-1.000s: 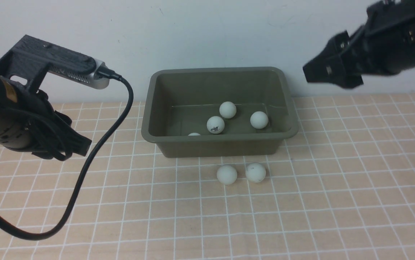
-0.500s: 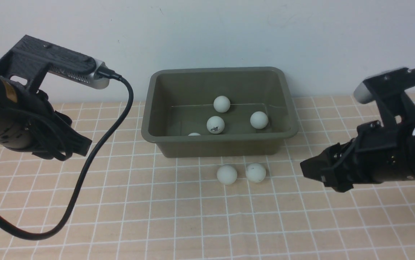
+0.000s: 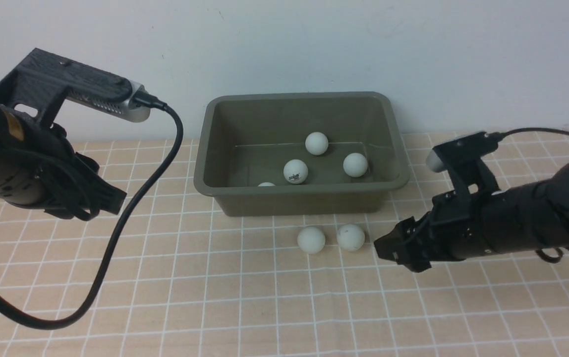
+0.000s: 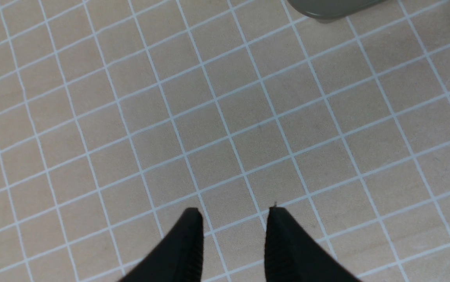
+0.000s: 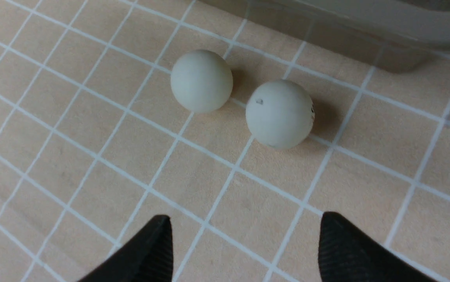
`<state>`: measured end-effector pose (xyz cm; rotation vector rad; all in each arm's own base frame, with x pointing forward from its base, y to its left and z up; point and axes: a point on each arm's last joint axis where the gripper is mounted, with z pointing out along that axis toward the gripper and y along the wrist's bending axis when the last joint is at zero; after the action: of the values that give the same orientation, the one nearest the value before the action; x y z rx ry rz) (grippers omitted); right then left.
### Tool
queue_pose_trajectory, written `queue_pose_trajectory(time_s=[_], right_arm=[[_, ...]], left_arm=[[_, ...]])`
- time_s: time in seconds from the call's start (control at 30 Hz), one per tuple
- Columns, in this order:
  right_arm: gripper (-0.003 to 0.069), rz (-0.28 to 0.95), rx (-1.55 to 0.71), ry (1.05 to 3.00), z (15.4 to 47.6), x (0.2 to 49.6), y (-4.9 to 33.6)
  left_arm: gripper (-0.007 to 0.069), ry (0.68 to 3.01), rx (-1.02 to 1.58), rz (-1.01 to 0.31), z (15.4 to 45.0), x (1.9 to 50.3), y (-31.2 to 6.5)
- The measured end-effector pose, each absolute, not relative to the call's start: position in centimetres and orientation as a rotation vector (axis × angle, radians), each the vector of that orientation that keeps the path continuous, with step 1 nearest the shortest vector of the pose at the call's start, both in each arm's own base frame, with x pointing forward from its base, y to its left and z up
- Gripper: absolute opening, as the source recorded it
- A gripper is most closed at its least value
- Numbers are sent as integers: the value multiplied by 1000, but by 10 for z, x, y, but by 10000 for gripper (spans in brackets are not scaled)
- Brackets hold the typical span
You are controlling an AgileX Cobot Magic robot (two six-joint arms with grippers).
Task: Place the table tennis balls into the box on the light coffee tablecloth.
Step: 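Reach for and grasp a ping pong ball on the table beside the basket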
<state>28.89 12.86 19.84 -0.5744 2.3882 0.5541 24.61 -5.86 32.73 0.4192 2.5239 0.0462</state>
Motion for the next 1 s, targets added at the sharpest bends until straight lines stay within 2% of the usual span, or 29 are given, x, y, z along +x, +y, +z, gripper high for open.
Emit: queue_pose_trajectory(time_s=[0.17, 0.33, 0.6, 1.0], right_arm=[[507, 594, -519, 2368, 192, 305, 135], [514, 597, -509, 2371, 185, 318, 142], [515, 538, -543, 2377, 166, 332, 165], [515, 470, -506, 2434, 138, 340, 167]], left_arm=[[172, 2527, 413, 29, 327, 246, -60], [172, 2529, 411, 26, 327, 246, -60], [172, 2530, 411, 25, 327, 246, -60], [172, 2532, 411, 25, 327, 245, -60]])
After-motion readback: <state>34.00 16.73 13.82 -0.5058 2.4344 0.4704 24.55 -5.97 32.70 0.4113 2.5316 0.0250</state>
